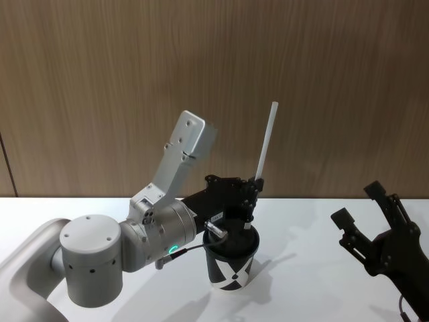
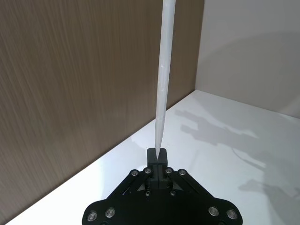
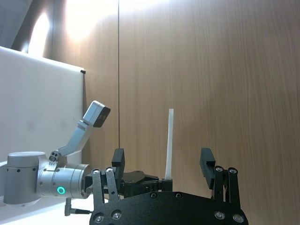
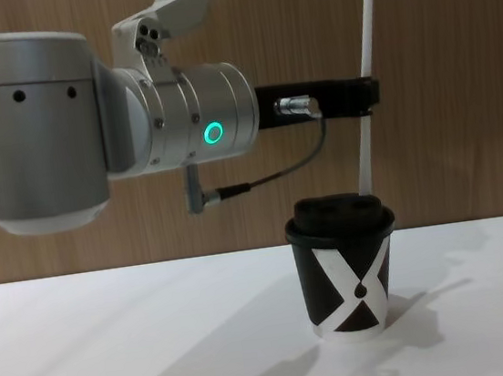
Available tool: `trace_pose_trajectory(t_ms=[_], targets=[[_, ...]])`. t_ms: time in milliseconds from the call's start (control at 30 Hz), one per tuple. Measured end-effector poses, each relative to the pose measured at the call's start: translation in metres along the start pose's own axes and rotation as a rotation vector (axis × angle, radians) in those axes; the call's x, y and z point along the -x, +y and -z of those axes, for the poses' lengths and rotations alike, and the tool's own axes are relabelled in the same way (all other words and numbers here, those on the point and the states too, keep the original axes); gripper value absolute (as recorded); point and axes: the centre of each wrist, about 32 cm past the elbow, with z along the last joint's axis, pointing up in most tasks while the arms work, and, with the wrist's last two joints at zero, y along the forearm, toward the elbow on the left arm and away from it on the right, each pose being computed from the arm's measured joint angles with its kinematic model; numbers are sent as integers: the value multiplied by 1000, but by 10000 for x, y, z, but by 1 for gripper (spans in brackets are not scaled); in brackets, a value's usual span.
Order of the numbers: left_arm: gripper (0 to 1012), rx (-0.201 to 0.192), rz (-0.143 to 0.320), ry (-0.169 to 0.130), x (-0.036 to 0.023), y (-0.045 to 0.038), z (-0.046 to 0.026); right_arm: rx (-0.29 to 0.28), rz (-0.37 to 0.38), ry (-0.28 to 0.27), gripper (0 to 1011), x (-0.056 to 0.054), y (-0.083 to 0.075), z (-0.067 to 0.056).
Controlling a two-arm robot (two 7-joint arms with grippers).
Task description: Pick up the straw with one hand, pass it to the other hand, and insert it into the cup.
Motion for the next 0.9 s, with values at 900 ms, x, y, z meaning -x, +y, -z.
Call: trace_pose_trajectory(t_ms=[900], targets=[[0, -16, -6, 3, 32, 0, 45, 0, 0, 0, 1001, 0, 0, 0]])
